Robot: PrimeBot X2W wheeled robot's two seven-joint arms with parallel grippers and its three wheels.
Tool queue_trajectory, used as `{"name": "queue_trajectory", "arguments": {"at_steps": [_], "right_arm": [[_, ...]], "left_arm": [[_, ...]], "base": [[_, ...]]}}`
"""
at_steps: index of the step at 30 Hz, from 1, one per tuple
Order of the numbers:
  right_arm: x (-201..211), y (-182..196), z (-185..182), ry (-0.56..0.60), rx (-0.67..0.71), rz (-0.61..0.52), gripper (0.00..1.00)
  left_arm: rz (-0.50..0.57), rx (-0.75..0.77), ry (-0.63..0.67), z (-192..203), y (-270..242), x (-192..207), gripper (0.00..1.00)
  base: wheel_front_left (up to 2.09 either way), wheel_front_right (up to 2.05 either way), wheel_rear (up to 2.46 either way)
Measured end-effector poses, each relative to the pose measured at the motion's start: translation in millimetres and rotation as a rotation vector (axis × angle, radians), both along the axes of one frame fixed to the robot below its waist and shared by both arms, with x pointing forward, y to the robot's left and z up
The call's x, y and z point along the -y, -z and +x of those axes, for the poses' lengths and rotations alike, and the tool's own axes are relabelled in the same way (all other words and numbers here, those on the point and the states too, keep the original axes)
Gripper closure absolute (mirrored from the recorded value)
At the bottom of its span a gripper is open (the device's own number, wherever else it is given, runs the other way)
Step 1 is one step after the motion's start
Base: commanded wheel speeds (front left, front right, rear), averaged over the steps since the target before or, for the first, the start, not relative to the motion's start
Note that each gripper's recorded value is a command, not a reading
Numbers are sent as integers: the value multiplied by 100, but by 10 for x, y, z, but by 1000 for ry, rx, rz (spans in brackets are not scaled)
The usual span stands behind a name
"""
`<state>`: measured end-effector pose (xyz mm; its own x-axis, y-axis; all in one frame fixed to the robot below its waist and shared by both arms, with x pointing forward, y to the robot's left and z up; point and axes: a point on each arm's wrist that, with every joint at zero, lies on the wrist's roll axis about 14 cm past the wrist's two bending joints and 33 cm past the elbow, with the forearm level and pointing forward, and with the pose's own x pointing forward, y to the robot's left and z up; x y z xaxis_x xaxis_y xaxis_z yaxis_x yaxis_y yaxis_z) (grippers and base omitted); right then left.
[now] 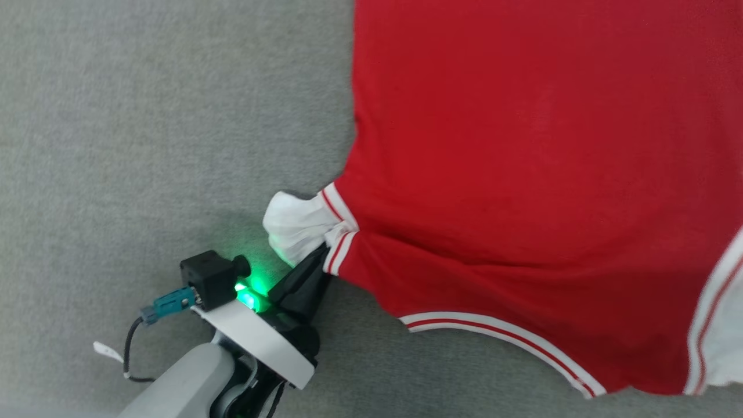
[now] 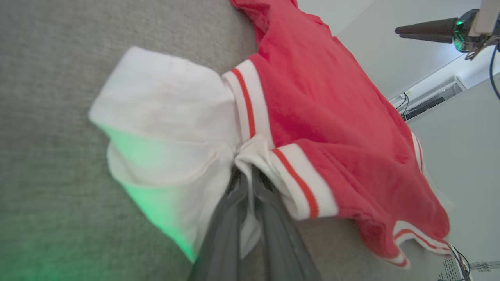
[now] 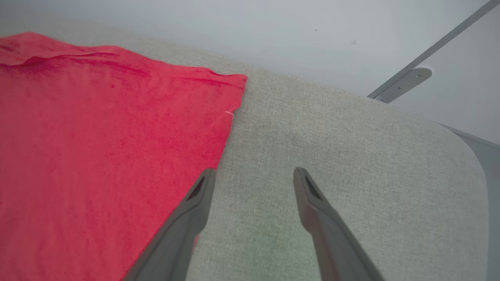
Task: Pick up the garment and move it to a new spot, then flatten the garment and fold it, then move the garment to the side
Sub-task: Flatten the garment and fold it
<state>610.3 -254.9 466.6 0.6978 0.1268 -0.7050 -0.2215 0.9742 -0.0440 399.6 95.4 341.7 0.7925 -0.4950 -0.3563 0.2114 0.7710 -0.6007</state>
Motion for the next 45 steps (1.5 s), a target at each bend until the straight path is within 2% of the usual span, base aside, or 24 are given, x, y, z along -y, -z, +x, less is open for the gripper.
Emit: {"name": "queue_trajectory", "arguments": {"at_steps": [5, 8, 13, 18, 19, 20, 21, 27, 36, 45], "right_arm": [[-26, 322, 365, 41, -97, -34, 0], [-143, 454, 570, 49, -113, -6, 0], [-283, 923, 612, 46, -247, -26, 0], [-316, 1043, 636, 40, -287, -45, 0], [-329, 1062, 631, 35, -293, -47, 6], [-337, 1066, 635, 33, -293, -40, 73], [-350, 1075, 631, 30, -295, -32, 100], [-422, 1039, 634, 8, -264, 0, 100], [-343, 695, 624, 23, -159, 37, 100], [-176, 316, 335, 22, -104, 35, 100]], "left_arm": [[-8, -8, -12, 30, 36, -18, 100], [-13, -10, -15, 35, 40, -21, 100], [-18, -15, -13, 42, 57, -20, 100], [-23, -14, -16, 50, 50, -24, 100], [-23, -12, -14, 51, 46, -21, 100], [-24, -9, -13, 54, 42, -19, 100], [-25, -7, -12, 56, 37, -18, 100], [-18, 20, 0, 65, -18, 6, 100], [-1, 76, -19, 69, -229, -54, 100], [21, 163, -10, 32, -541, -99, 100]], "base": [[0, 0, 0], [0, 0, 0], [0, 0, 0], [0, 0, 0], [0, 0, 0], [0, 0, 0], [0, 0, 0], [0, 0, 0], [0, 0, 0], [0, 0, 0]]}}
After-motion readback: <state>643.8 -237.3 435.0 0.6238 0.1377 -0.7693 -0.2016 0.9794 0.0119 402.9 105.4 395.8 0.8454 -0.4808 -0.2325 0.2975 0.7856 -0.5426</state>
